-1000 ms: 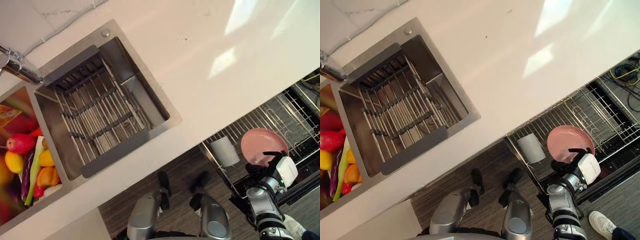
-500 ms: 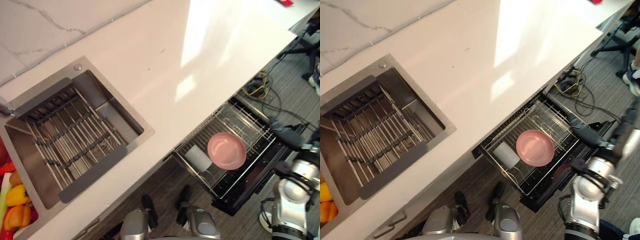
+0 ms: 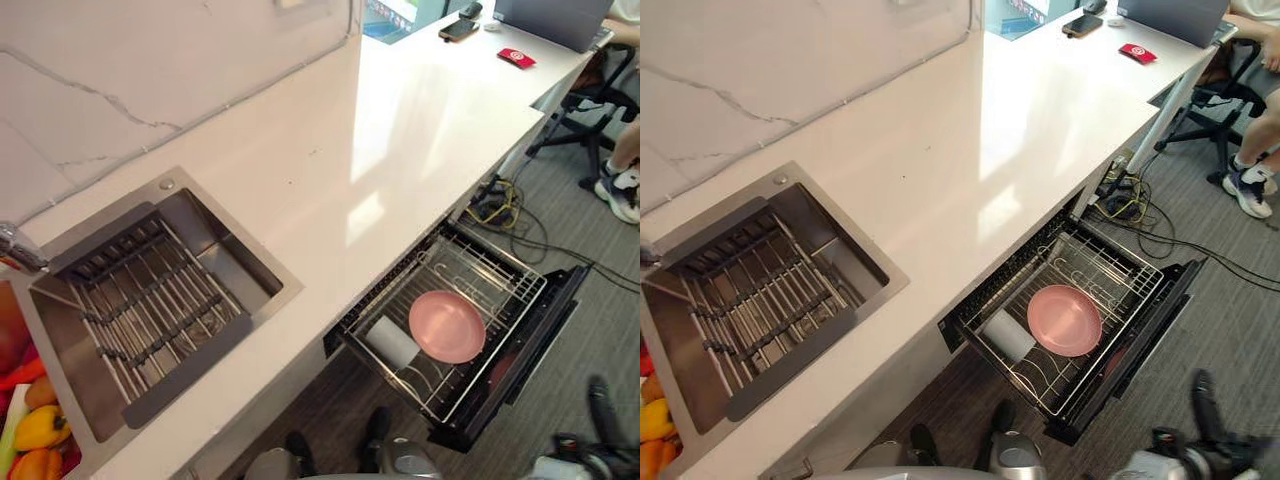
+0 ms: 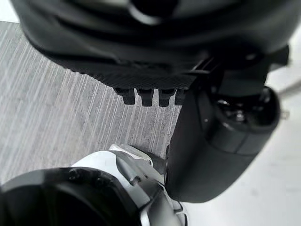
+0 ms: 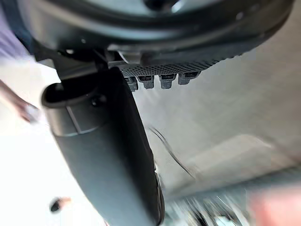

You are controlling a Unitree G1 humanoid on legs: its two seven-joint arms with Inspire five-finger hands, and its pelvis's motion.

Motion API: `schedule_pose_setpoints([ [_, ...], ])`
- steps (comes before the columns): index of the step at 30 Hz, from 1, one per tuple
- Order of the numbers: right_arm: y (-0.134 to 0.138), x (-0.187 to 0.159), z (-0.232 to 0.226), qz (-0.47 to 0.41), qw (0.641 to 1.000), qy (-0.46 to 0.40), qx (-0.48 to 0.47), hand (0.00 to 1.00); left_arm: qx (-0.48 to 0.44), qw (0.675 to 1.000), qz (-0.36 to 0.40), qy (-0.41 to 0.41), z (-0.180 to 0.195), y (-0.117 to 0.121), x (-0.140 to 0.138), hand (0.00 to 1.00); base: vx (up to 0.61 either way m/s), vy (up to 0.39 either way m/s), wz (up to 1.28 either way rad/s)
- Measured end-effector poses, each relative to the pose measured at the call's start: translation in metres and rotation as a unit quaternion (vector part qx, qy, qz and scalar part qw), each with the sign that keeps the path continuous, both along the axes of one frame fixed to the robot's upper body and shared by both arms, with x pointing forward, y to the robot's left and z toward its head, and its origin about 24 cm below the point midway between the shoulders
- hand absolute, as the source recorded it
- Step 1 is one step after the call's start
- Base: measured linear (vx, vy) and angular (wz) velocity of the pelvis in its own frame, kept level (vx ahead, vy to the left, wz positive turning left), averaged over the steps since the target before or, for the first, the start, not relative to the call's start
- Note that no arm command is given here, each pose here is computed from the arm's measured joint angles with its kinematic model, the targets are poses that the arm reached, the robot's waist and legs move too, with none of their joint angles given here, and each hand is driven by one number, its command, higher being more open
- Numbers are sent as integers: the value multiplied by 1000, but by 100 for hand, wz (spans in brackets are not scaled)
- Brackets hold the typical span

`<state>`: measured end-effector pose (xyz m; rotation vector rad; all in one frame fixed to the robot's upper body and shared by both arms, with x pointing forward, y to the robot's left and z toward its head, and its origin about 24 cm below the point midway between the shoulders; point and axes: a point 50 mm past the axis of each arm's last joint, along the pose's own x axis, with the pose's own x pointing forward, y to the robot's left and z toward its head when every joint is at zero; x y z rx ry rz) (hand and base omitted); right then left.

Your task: Walk over to the sink, pick up the cup, carry it to the dishwasher, place the cup inside the dishwasher, then close the dishwasher door

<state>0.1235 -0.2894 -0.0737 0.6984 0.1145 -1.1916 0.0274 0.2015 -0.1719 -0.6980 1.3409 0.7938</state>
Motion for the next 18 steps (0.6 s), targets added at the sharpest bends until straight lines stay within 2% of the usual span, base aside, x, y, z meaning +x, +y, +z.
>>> schedule_pose_setpoints([
  [1,8,9,1,33,999,2,-8,100,0,1000,0,-4,0,-2,1,100,-24,21,28],
  [3,3,2,-3,44,999,15,-14,100,3,1000,1,-12,0,-2,2,100,-4,31,31],
  [10,7,27,-4,141,990,24,-15,100,8,999,-23,-22,0,0,0,100,20,33,29],
  [18,6,95,22,247,969,-20,-15,100,4,998,-63,-27,-1,-6,0,100,-36,25,29],
])
